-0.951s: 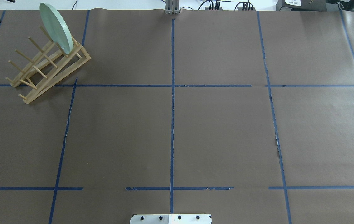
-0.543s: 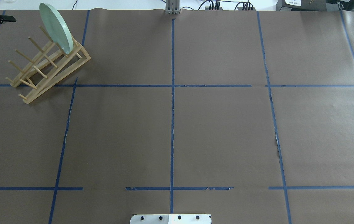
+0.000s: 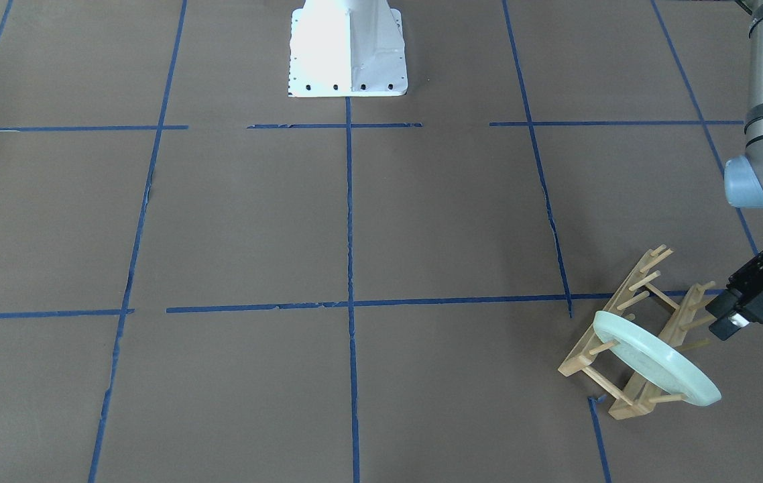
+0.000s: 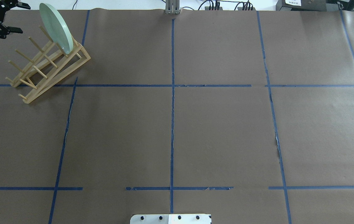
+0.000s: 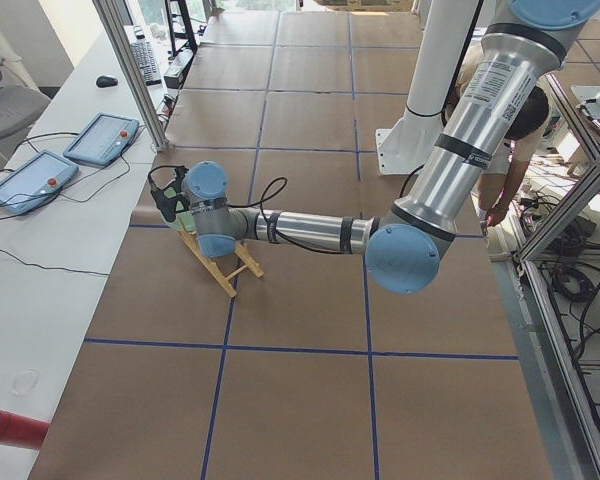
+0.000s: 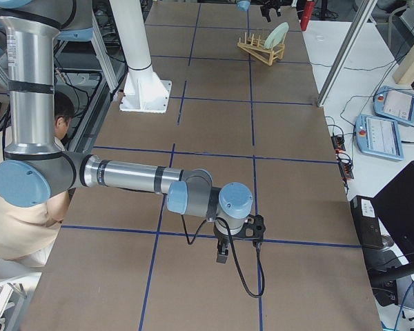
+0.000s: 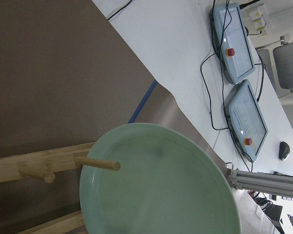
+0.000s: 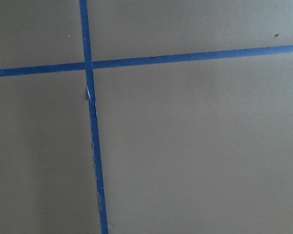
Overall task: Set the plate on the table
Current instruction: 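Move the left gripper down to the pale green plate's rim in the rack, then close the left gripper on the plate rim and lift it upward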
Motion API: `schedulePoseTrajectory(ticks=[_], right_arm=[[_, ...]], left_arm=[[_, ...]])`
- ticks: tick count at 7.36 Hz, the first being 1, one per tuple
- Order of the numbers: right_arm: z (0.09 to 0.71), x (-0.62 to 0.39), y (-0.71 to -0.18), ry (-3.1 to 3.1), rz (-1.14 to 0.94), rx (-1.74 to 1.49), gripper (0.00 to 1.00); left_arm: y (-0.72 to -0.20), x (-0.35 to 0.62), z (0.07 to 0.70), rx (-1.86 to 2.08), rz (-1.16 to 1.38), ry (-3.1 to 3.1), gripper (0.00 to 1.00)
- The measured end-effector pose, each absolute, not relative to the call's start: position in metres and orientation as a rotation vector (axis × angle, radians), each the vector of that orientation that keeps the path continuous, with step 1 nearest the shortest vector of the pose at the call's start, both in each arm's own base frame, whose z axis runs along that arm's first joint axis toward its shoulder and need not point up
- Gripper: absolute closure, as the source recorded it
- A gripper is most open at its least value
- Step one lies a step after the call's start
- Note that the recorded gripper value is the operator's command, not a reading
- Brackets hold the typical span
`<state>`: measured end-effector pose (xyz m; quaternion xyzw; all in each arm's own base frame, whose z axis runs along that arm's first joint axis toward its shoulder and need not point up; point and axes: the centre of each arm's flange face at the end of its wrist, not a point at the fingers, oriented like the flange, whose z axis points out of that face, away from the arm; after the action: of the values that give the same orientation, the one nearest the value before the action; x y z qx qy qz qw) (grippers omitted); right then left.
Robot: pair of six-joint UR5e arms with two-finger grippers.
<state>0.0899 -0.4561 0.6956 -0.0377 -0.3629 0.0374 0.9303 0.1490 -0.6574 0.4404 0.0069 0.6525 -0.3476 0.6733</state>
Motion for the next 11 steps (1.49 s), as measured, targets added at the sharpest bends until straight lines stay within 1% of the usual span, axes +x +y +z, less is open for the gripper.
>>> schedulePoseTrajectory(ticks=[3, 4, 6, 7, 8, 9, 10, 11], right_arm=[[0.695, 0.090, -0.456, -0.743, 0.076, -0.076, 0.00], [0.695, 0.090, -0.456, -0.743, 0.076, -0.076, 0.00], [0.695, 0.090, -0.456, -0.743, 0.076, -0.077, 0.00], [0.695, 0.090, -0.456, -0.743, 0.076, -0.077, 0.00], [0.695, 0.090, -0.456, -0.743, 0.076, -0.076, 0.00], [0.695, 0.090, -0.456, -0.743, 0.076, -0.076, 0.00], [0.695, 0.090, -0.456, -0.743, 0.076, -0.076, 0.00], [0.695, 0.090, -0.456, -0.743, 0.076, -0.077, 0.00]], left_arm=[[-0.681, 0.160, 0.416, -0.036, -0.838, 1.488, 0.00], [-0.685, 0.165, 0.417, -0.045, -0.844, 1.482, 0.12], [-0.691, 0.176, 0.414, -0.057, -0.840, 1.478, 0.18], [-0.694, 0.180, 0.413, -0.062, -0.840, 1.475, 0.33], [-0.697, 0.182, 0.413, -0.065, -0.841, 1.472, 0.55], [-0.698, 0.183, 0.413, -0.068, -0.842, 1.470, 0.95], [-0.699, 0.184, 0.412, -0.069, -0.841, 1.471, 1.00], [-0.699, 0.184, 0.411, -0.071, -0.842, 1.472, 1.00]])
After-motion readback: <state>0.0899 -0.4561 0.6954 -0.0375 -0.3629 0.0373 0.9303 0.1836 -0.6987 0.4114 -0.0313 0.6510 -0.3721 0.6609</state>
